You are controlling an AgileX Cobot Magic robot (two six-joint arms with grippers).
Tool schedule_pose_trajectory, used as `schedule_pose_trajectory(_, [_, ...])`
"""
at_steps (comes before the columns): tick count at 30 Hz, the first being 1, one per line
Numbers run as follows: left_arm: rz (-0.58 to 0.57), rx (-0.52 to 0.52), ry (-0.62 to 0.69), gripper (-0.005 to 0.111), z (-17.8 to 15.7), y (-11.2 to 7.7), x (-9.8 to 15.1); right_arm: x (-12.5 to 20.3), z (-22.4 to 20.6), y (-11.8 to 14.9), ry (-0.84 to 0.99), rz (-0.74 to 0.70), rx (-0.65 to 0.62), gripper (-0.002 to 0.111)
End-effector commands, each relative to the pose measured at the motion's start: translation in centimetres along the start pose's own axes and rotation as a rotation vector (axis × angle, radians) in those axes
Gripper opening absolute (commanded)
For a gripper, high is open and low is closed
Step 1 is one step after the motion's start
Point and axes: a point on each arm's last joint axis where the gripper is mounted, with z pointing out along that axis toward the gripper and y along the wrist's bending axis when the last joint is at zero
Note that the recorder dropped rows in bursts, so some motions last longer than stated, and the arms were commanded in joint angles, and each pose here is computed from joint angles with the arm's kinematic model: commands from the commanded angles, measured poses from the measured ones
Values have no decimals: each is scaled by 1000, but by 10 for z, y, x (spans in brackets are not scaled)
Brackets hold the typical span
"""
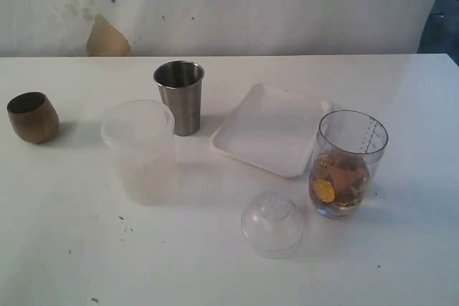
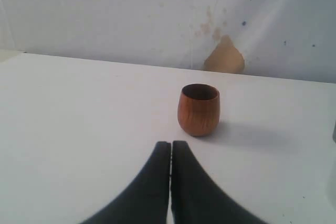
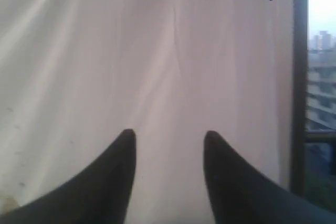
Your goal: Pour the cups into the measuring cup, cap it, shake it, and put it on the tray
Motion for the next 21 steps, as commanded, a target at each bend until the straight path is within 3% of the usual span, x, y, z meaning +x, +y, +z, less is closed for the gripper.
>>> schedule_pose_trajectory(1, [1, 1, -15, 1, 0, 0, 0, -16, 45, -26, 350, -125, 313, 57])
schedule_pose_trajectory(2, [1, 1, -15, 1, 0, 0, 0, -10, 54, -32, 515, -158, 376, 57])
schedule_pose_trajectory(4, [1, 1, -15, 1, 0, 0, 0, -2, 66, -34, 767, -221, 383, 57])
schedule_pose_trajectory(6, [1, 1, -15, 1, 0, 0, 0, 10, 77, -27, 1021, -215, 288, 56])
schedule_pose_trajectory(8, [1, 1, -15, 1, 0, 0, 0, 20, 91, -12, 1166, -144, 116, 54])
schedule_pose_trajectory(12, [1, 1, -15, 1, 0, 0, 0, 33, 119, 26, 1164, 82, -281, 54])
schedule_pose_trajectory(13, [1, 1, -15, 1, 0, 0, 0, 43, 128, 44, 1172, 108, -486, 54])
schedule_pose_trajectory(15, [1, 1, -15, 1, 0, 0, 0, 62, 134, 65, 1233, 65, -629, 52])
schedule_pose_trajectory(18, [1, 1, -15, 1, 0, 0, 0, 92, 133, 103, 1327, -102, -731, 51])
schedule_pose_trajectory(21, [1, 1, -15, 1, 0, 0, 0, 118, 130, 126, 1406, -277, -724, 51])
